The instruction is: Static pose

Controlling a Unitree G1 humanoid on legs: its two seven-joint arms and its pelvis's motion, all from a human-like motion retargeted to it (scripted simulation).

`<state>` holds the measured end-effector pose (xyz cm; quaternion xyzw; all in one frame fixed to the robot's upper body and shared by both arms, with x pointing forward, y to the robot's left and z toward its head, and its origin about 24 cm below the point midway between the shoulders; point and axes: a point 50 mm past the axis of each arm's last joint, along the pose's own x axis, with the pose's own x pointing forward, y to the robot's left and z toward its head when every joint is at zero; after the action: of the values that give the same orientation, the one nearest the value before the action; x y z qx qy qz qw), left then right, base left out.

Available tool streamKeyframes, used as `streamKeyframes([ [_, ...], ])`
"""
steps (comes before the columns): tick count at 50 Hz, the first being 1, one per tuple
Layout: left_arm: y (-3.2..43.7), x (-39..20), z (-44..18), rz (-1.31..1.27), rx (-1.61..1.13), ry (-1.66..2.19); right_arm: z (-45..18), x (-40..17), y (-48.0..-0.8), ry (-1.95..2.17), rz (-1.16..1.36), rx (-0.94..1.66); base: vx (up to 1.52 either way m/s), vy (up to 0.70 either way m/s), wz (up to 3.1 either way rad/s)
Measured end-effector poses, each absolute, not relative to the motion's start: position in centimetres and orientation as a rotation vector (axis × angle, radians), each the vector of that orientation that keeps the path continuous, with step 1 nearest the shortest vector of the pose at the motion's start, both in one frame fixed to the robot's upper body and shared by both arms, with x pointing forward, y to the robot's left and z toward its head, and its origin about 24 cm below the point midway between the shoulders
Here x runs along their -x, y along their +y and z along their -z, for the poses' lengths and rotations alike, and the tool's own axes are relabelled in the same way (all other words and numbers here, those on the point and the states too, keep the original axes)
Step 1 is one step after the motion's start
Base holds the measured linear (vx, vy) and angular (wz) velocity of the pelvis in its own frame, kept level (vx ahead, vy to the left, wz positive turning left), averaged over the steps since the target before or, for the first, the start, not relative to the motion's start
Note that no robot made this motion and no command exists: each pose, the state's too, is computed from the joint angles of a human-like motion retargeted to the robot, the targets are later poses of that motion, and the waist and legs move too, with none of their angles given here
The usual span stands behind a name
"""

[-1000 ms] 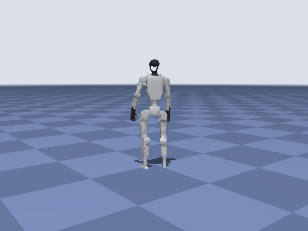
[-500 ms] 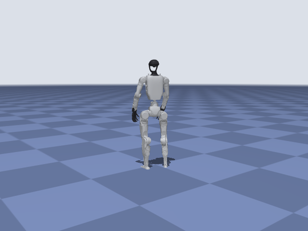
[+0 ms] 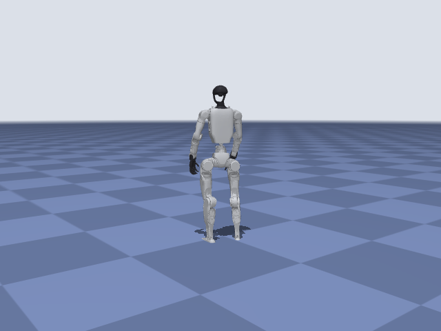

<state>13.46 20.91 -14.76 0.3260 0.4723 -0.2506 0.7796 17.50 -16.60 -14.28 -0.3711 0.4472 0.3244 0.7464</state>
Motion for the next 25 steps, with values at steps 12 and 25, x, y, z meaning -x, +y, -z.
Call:
streamKeyframes([
  [12, 20.7, -13.8, 14.6, 0.548, -0.697, 1.003, 14.4, -17.1, -17.0, 0.996, -0.696, 0.797, 0.00, 0.00, 0.00],
  [25, 20.3, -14.0, 14.6, 0.619, -0.760, 0.996, 13.8, -18.4, -15.1, 0.907, -0.799, 0.869, 0.00, 0.00, 0.00],
])
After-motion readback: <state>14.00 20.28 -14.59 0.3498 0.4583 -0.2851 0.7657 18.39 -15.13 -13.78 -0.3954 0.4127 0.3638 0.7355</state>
